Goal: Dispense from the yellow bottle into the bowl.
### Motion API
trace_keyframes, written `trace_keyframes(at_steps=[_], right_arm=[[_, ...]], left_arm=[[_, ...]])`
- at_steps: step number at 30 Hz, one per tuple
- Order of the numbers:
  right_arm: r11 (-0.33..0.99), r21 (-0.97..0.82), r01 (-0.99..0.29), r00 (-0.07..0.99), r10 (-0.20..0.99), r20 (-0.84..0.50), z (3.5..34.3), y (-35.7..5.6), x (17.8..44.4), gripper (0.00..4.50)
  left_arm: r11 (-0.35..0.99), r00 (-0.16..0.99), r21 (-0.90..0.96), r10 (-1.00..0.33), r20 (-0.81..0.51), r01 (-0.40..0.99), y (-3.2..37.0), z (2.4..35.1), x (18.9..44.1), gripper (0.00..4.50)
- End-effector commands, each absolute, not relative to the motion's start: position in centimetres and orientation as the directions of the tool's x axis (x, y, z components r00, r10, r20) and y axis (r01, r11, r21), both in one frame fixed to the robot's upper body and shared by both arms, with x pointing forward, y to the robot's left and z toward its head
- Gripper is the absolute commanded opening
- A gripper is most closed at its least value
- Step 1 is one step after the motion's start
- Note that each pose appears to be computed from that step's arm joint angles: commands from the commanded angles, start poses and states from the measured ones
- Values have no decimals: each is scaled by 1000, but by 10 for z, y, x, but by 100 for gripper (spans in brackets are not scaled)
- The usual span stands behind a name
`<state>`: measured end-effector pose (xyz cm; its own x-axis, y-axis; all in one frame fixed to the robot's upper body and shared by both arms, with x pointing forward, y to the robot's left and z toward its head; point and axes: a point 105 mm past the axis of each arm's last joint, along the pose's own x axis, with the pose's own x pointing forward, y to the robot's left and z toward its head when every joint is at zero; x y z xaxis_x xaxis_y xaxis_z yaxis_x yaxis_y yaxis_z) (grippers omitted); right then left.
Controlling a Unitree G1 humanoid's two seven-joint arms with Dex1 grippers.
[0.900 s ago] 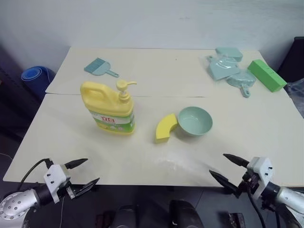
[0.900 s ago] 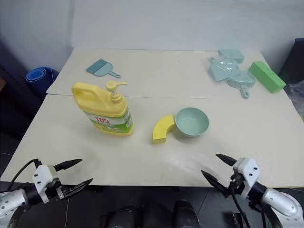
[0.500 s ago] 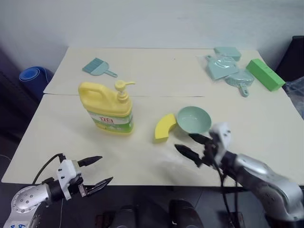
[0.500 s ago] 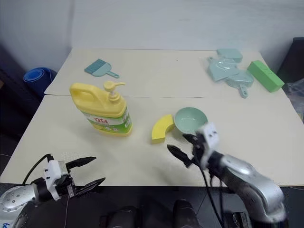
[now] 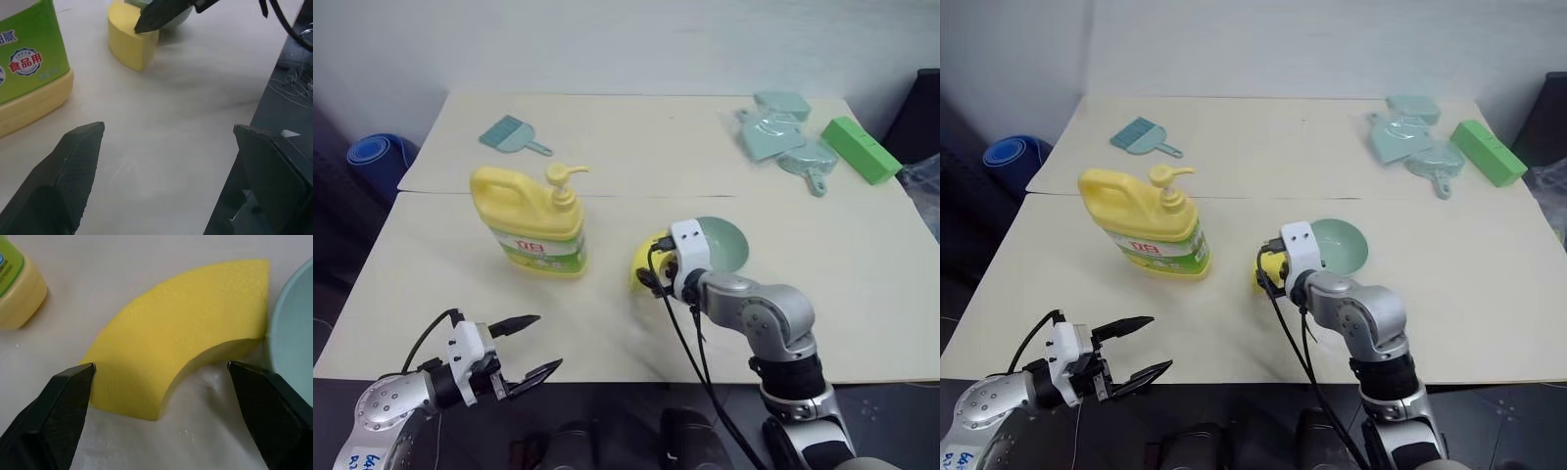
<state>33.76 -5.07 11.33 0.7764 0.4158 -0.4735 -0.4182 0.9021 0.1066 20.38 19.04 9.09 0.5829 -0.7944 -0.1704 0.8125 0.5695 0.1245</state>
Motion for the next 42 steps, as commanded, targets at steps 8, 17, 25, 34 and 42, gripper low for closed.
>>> trace_keyframes(at_steps=[8, 17, 25, 34, 42], right_arm=[[880, 142, -454, 734, 460, -500, 119, -26, 343, 450], [819, 201, -538, 616, 545, -569, 92, -3, 336, 411], [783, 215, -584, 635, 605, -480, 107, -6, 345, 193], [738, 136, -661, 649, 654, -388, 128, -22, 348, 184], [818, 101, -566, 798, 575, -179, 220, -127, 345, 184]], left_arm=[[565, 578, 125, -803, -144, 816, 183, 94, 196, 449], [562, 575, 121, -805, -146, 818, 182, 91, 197, 450], [573, 586, 126, -799, -136, 810, 181, 90, 199, 450], [579, 594, 138, -794, -129, 804, 181, 88, 202, 450], [558, 565, 110, -824, -39, 822, 171, 100, 208, 450]])
